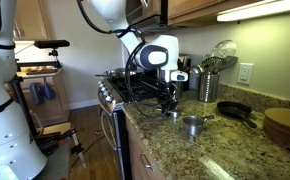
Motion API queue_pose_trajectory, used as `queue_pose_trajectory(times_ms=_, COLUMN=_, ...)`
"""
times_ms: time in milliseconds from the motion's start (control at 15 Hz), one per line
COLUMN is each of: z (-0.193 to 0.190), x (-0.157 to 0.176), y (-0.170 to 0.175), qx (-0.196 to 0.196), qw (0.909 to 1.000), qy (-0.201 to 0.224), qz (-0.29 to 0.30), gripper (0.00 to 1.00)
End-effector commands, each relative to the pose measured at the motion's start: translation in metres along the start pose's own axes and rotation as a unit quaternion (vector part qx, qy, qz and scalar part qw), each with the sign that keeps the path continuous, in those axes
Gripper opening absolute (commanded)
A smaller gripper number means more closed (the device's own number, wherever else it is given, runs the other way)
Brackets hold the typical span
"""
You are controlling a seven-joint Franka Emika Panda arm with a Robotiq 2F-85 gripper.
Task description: Separate the three pots.
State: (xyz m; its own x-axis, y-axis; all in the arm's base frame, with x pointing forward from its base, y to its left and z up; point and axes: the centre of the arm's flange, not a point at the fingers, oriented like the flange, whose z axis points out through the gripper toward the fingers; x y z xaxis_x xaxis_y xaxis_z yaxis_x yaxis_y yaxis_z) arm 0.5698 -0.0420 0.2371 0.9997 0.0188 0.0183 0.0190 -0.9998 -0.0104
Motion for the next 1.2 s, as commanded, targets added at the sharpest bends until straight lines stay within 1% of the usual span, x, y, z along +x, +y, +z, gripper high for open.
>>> queue_pose_trajectory(times_ms=0, z=-0.004, x=0.003, y=0.002, qx=-0.001, qw=0.9999, qy=-0.011, qz=-0.013, gripper=0.1)
queue_pose_trajectory(times_ms=67, z=-0.004, x=0.003, y=0.002, qx=0.0, qw=0.9998, qy=-0.012, qz=-0.013, gripper=0.1)
queue_pose_trajectory(times_ms=133, z=-0.004, x=0.002, y=0.001, qx=0.0, qw=0.9998, qy=-0.013, qz=-0.014, gripper=0.13)
queue_pose_trajectory(times_ms=733, z=-0.019, x=-0.001, y=0.0, qx=-0.011, qw=0.9998, qy=-0.004, qz=-0.014, gripper=0.13)
queue_pose_trajectory(times_ms=1133, z=-0.035, x=-0.007, y=-0.002, qx=-0.017, qw=0.9998, qy=0.005, qz=-0.013, gripper=0.13)
